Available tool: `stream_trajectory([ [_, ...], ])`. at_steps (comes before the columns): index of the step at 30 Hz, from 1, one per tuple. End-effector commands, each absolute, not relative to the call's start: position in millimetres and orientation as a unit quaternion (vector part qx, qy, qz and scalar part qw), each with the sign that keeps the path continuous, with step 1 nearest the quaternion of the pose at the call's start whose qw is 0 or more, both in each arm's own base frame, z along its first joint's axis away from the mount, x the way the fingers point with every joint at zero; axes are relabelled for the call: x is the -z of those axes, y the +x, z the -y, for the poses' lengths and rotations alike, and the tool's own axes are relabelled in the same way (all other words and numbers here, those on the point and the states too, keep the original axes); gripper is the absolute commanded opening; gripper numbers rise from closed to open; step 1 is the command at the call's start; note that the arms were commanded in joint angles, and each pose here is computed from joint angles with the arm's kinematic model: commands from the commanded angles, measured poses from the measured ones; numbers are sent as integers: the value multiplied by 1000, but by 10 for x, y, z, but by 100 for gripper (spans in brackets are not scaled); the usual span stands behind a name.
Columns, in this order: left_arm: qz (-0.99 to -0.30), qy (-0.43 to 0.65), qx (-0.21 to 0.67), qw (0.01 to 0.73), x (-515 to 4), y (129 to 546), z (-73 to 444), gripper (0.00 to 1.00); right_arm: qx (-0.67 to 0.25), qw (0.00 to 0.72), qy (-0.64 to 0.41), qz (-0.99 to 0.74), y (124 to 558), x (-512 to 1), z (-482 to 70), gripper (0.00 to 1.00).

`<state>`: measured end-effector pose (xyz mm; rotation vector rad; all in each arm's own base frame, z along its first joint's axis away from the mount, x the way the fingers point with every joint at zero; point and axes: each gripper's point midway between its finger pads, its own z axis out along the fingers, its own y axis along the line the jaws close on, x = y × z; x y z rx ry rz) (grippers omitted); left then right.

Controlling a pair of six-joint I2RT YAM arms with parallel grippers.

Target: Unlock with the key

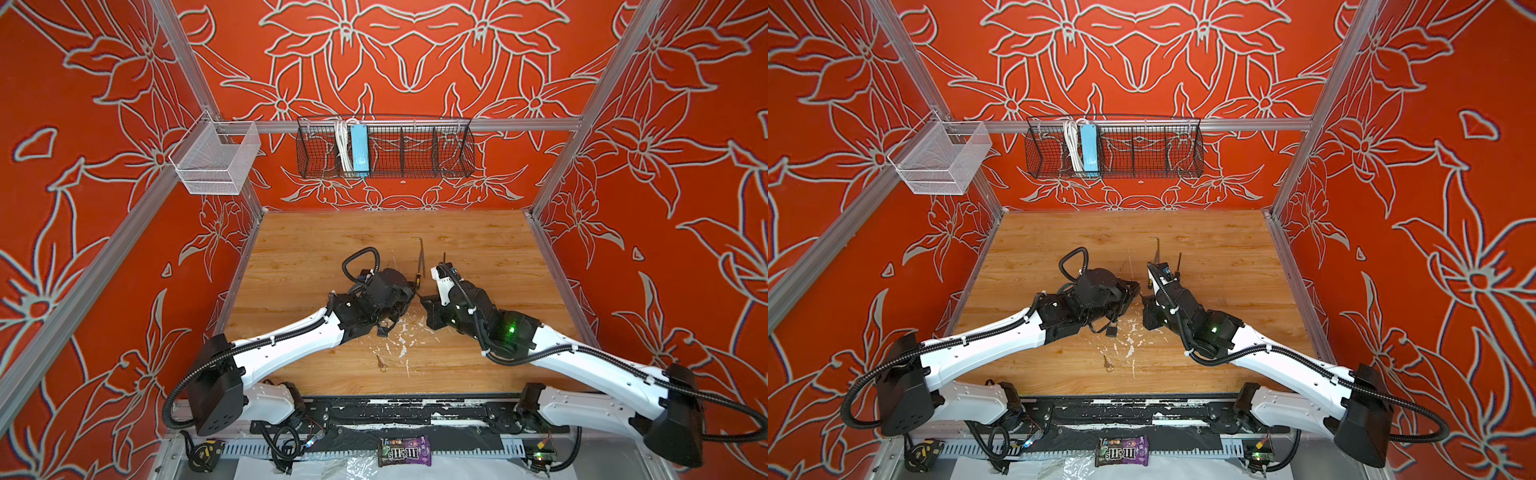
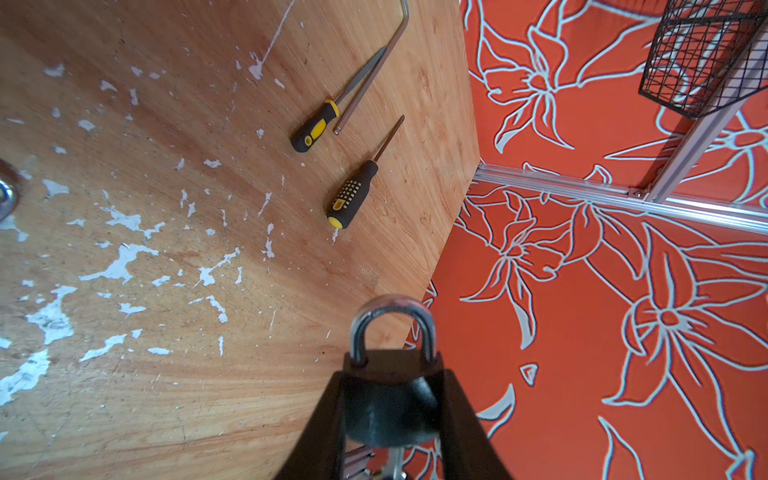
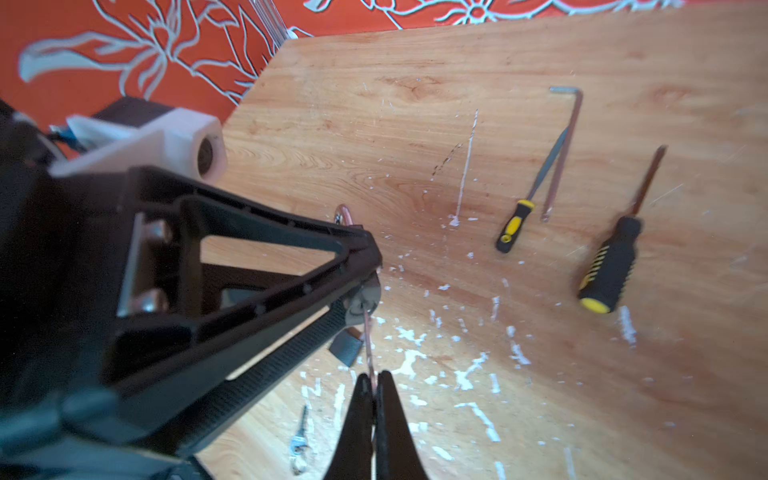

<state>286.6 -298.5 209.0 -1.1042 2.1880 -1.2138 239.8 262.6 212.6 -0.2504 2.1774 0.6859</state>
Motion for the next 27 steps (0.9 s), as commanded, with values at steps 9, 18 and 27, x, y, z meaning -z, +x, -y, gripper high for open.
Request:
stream_trajectory([
  [9, -807, -353, 423, 212, -2341, 2672, 2980, 0, -307, 402, -32, -862, 2592, -2336, -2647, 0],
  [18, -802, -367, 402, 245, -2342, 2687, 2775, 0, -254, 410, -38, -875, 2618, -2359, -2495, 0],
  [27, -795, -373, 416, 237, -2361, 2695, 2787, 0, -208, 424, -70, -879, 2608, -2396, -2522, 0],
])
